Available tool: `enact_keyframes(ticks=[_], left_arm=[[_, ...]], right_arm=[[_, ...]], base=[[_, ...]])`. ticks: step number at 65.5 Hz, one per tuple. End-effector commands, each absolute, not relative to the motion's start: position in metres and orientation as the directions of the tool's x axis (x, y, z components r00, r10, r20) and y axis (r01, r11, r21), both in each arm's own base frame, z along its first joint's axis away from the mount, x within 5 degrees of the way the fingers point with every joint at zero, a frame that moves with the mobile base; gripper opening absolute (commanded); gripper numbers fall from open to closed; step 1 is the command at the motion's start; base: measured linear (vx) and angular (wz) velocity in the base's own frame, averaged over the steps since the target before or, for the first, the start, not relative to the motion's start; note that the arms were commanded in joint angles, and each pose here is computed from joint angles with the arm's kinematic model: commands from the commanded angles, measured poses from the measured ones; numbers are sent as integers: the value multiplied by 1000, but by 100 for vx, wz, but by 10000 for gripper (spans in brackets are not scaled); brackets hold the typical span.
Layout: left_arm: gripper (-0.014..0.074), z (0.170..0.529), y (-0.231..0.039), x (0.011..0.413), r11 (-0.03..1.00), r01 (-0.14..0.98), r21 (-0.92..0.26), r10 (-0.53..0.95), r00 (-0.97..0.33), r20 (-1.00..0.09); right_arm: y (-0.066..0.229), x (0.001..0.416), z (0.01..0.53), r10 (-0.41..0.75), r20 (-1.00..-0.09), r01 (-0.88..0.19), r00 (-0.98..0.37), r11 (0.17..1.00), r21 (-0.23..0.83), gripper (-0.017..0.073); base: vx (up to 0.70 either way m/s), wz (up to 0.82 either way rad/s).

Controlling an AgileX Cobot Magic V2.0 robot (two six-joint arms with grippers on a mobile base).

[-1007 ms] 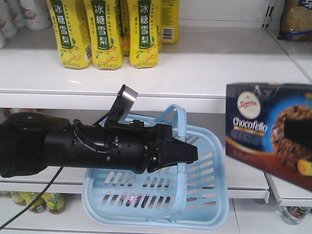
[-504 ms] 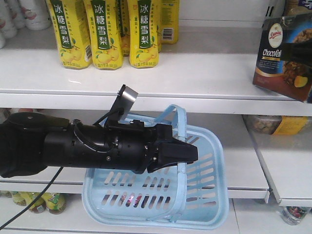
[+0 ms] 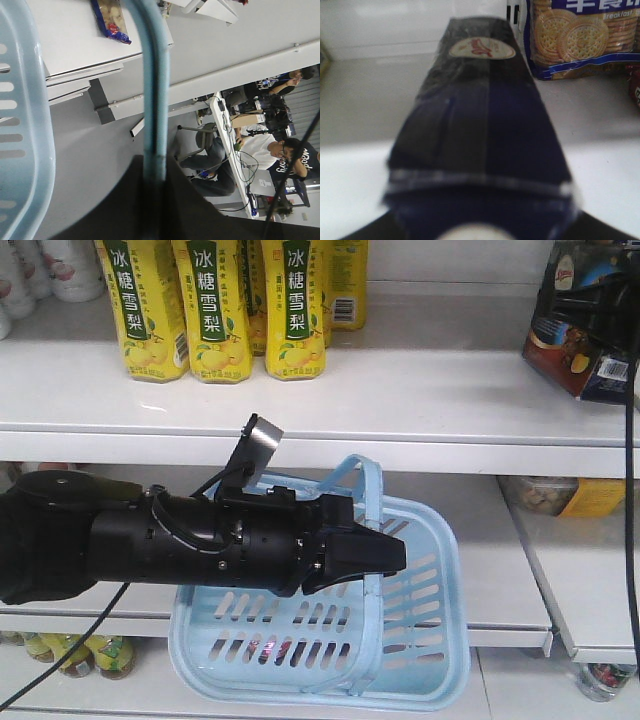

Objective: Left arm holds basket, right arm returns cookies
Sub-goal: 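Place the Chocofello box upright on the upper shelf and release it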

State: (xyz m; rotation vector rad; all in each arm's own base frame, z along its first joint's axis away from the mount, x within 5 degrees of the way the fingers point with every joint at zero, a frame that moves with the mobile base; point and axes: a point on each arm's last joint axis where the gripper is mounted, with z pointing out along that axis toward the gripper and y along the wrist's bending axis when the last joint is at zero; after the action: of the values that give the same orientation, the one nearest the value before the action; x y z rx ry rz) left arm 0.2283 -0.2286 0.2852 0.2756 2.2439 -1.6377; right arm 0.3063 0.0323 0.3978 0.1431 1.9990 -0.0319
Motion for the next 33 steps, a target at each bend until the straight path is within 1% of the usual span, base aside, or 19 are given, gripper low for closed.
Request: enact_keyframes(ticks=[1,6,13,21,25,29,30,33], left_arm=[[-6,317,-226,230,220,374,-901,-143,-901,-409],[-6,317,-226,230,220,374,-901,-143,-901,-409],[-6,317,-226,230,220,374,-901,-143,-901,-409],[-6,317,-226,230,220,374,-901,-143,-901,-409],[-6,317,-226,230,220,374,-901,-143,-901,-409],[-6,317,-226,230,220,374,-901,-143,-901,-409],[-6,317,-226,230,220,374,-901,-143,-901,-409],[-6,317,-226,230,220,374,-901,-143,-901,-409]], right_arm=[[34,311,408,43,-933,63,-358,998,22,134],[38,317,404,29,-935,31,-354,999,20,162],[39,324,397,13,-930,25,-368,1000,4,215],[39,328,391,-13,-920,20,-392,1000,-23,327],[40,328,390,-15,-919,18,-395,1000,-24,396],[39,327,392,-14,-920,18,-391,1000,-23,489],[39,327,392,-16,-920,18,-391,1000,-25,489],[39,325,394,-15,-921,20,-389,999,-24,549]], base=[[0,0],[0,0],[0,0],[0,0],[0,0],[0,0],[0,0],[0,0]])
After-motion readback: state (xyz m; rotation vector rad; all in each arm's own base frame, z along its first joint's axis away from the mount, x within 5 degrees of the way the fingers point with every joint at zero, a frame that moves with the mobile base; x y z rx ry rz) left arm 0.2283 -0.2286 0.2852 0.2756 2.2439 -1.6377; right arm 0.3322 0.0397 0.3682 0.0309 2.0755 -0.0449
